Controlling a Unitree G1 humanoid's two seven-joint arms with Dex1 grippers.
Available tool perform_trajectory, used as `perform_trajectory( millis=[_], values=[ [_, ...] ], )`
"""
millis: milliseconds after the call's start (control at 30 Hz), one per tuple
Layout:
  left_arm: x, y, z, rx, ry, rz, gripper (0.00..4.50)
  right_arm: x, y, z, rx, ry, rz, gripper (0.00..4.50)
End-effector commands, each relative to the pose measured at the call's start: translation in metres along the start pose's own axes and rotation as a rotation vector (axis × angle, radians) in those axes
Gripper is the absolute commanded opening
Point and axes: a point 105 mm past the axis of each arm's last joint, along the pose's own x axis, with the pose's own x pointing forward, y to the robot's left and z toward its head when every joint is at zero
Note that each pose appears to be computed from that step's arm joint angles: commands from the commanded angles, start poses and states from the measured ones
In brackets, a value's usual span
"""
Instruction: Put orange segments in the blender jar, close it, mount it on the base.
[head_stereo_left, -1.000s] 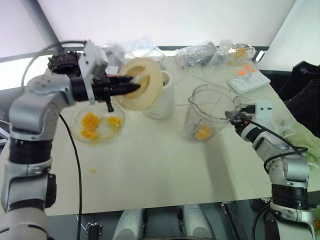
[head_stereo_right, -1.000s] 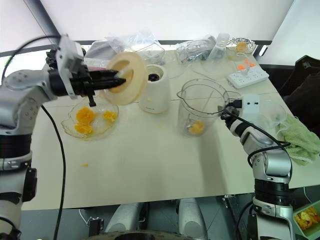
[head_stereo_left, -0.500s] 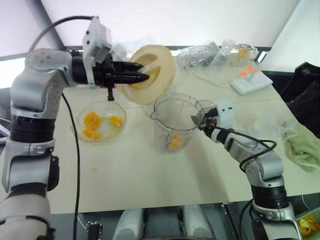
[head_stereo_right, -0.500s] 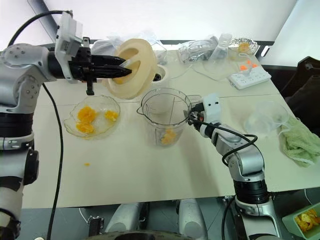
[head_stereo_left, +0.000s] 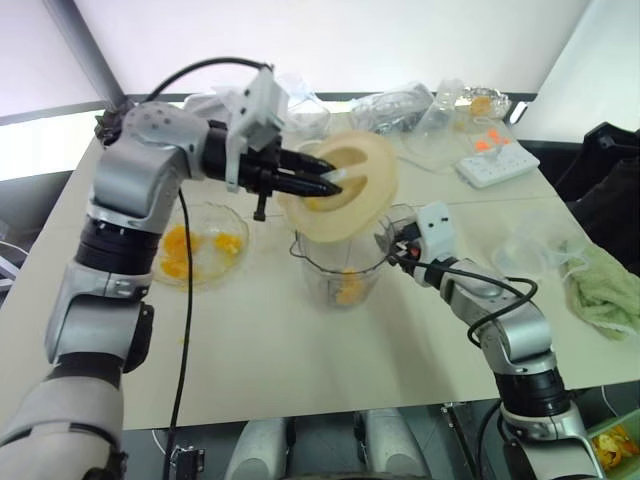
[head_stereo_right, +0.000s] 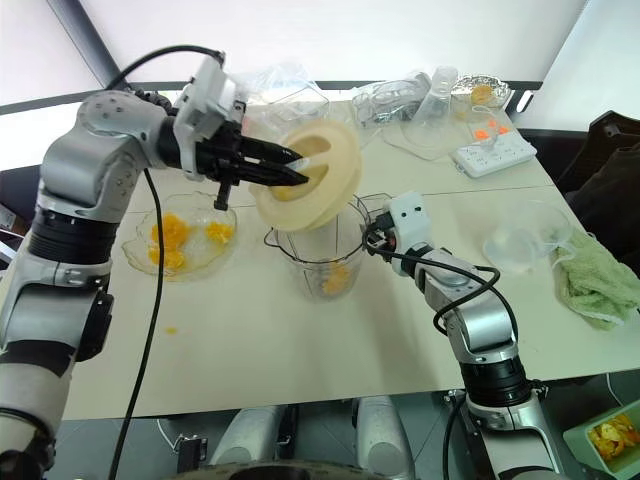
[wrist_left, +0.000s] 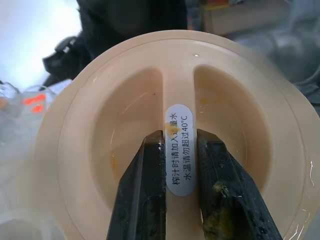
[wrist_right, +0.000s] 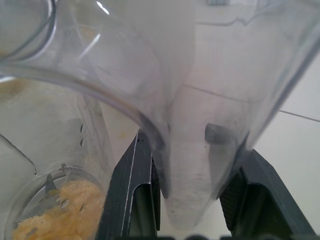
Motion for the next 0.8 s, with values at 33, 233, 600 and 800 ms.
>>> perform_trajectory(
  millis=[33,233,600,800],
  values=[
    [0.004,0.002,-0.001,0.022,0.014,-0.009,0.28,-0.002,0.000,-0.001,-0.014,-0.004,-0.030,0.92],
    [0.016,0.005,-0.021,0.006,0.055,-0.034,0.28,-0.005,-0.002,0.002,-0.004,-0.014,-0.044,0.92],
    [0.036,-0.006,-0.054,-0.023,0.119,-0.145,0.28,-0.013,-0.011,0.003,0.027,-0.024,-0.089,0.92],
    [0.034,-0.011,-0.062,-0.032,0.152,-0.178,0.28,-0.016,-0.007,0.011,0.080,-0.103,-0.056,0.92]
  ],
)
